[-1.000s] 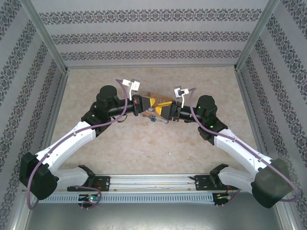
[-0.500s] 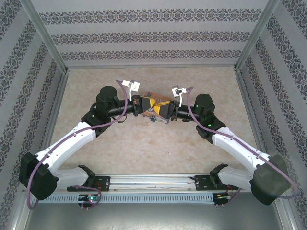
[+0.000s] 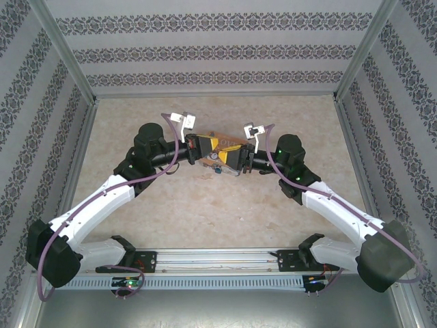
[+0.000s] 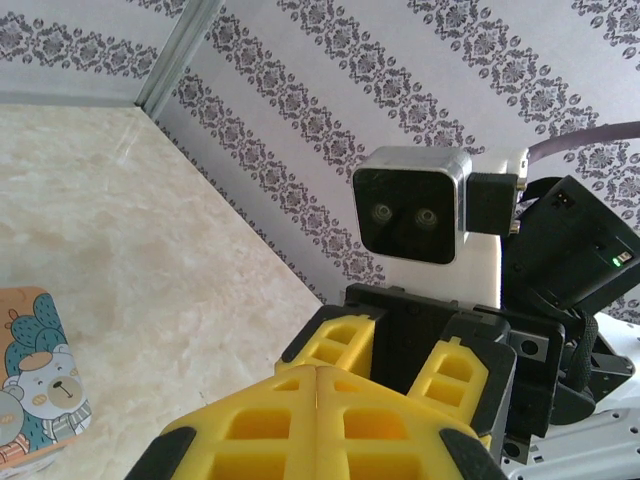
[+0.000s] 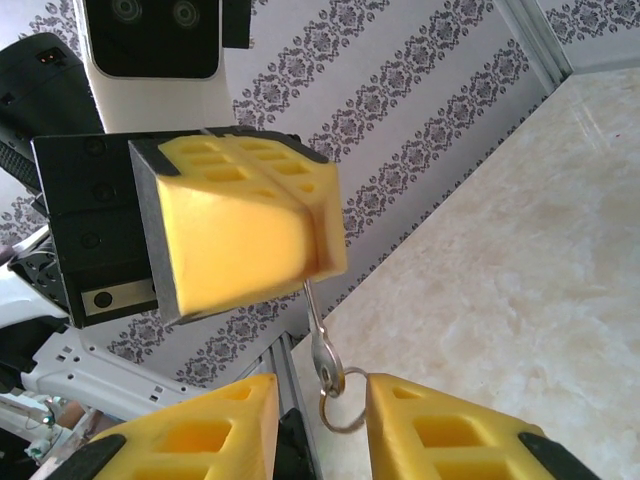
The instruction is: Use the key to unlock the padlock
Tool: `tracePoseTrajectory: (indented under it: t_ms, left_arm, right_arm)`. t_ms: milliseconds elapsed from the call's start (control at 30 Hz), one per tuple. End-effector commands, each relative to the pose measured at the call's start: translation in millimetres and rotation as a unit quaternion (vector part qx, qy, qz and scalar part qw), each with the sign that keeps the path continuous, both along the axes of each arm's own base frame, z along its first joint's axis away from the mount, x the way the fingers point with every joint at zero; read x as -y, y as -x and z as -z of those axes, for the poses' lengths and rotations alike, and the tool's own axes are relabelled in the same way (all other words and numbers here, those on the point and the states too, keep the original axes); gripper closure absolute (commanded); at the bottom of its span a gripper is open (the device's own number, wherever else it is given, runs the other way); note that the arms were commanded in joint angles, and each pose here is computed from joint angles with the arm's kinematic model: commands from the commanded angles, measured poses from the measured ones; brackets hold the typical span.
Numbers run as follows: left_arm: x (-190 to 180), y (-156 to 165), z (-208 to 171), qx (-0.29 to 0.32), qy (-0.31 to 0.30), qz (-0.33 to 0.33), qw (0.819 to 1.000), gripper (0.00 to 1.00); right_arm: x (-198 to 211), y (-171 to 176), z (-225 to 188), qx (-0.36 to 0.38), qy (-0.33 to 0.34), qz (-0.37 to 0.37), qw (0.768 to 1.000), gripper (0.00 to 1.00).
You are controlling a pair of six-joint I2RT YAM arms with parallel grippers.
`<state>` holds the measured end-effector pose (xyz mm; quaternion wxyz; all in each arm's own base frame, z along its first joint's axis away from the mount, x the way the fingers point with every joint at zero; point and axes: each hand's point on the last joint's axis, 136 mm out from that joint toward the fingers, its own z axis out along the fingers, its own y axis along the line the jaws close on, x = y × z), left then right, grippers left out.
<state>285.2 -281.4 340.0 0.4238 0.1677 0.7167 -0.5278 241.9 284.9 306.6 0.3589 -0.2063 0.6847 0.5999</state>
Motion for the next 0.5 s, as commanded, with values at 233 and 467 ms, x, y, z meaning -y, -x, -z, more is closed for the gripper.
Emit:
tracePoseTrajectory:
  t_ms: [233,467]
  left_arm:
    - [-5.9,1.1,-14.0,0.025,0.017,-0.005,1.000,1.00]
    - [-6.0,0.9,-14.1,0.024,0.018,-0.005,1.000,1.00]
  right_arm:
    - [-6.4,1.6,-9.9,0.017,-0.006,-0.005,1.000,0.65]
    - [-10.6,0.7,-12.5,0.020,-0.007,-0.010,1.000,0.70]
